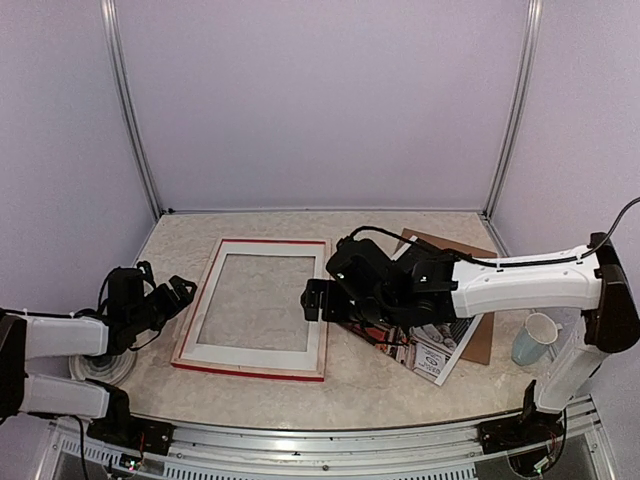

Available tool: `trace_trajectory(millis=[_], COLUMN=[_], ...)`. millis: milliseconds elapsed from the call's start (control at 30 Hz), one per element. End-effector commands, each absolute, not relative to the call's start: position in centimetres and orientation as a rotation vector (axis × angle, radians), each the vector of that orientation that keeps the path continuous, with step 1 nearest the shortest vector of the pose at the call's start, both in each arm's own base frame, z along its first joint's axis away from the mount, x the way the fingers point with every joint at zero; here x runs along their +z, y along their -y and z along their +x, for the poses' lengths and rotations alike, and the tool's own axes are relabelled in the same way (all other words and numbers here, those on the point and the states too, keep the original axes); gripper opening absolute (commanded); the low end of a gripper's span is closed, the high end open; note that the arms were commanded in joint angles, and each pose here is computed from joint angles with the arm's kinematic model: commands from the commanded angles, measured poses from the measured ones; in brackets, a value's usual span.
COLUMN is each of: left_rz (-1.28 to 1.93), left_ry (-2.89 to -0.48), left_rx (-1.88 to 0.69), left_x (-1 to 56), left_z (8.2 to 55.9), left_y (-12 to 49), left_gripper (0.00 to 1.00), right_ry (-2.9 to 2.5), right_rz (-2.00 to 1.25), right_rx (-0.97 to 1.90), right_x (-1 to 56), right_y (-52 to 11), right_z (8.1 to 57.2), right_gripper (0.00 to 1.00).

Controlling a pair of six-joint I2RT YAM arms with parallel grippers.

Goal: Put the photo into the frame
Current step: Place the mat board on the glass panel.

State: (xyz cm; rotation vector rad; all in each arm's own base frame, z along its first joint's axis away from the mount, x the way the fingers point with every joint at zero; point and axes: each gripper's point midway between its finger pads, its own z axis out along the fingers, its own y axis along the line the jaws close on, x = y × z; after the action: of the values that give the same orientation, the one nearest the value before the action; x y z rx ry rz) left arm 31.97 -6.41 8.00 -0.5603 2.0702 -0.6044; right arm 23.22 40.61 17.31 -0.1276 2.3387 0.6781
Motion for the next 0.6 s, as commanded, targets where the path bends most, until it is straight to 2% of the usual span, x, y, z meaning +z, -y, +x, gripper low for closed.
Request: trace_trajectory(millis=[0,100,267,333,433,567], left_rz=[-0.546,-0.537,-0.514,-0.502,-0.468,-0.375], left_ry=[-2.049,-2.047,-2.026,-2.011,-1.997,-1.992], left_rx=[-0.612,-0.62,-0.642,-0.646,-0.648,-0.628], left_x=[8.3,8.4,9.2,9.7,10.5,12.0], left_z=[32.1,32.1,32.1,32.1,32.0,32.0], left_y=[6.3,6.5,6.8,7.0,8.0,11.0], left_gripper=[0.99,0.99,0.99,0.99,0.99,0.99], right_ry=[-2.176,-2.103,-1.952,-1.898,-1.837,-1.881], right_rz=[-0.05,0.063,0.188,0.327,0.327,0.404], right_rx=[0.389,0.328,0.382,0.453,0.608,0.606], right_x=[21.5,23.1,25.2,25.0,25.4,23.5], right_y=[-34.8,-31.2,-25.8,-22.8,-20.9,-18.2], right_z=[25.3,25.5,25.0,24.4,23.8,23.2], right_gripper=[0.99,0.99,0.99,0.99,0.99,0.99])
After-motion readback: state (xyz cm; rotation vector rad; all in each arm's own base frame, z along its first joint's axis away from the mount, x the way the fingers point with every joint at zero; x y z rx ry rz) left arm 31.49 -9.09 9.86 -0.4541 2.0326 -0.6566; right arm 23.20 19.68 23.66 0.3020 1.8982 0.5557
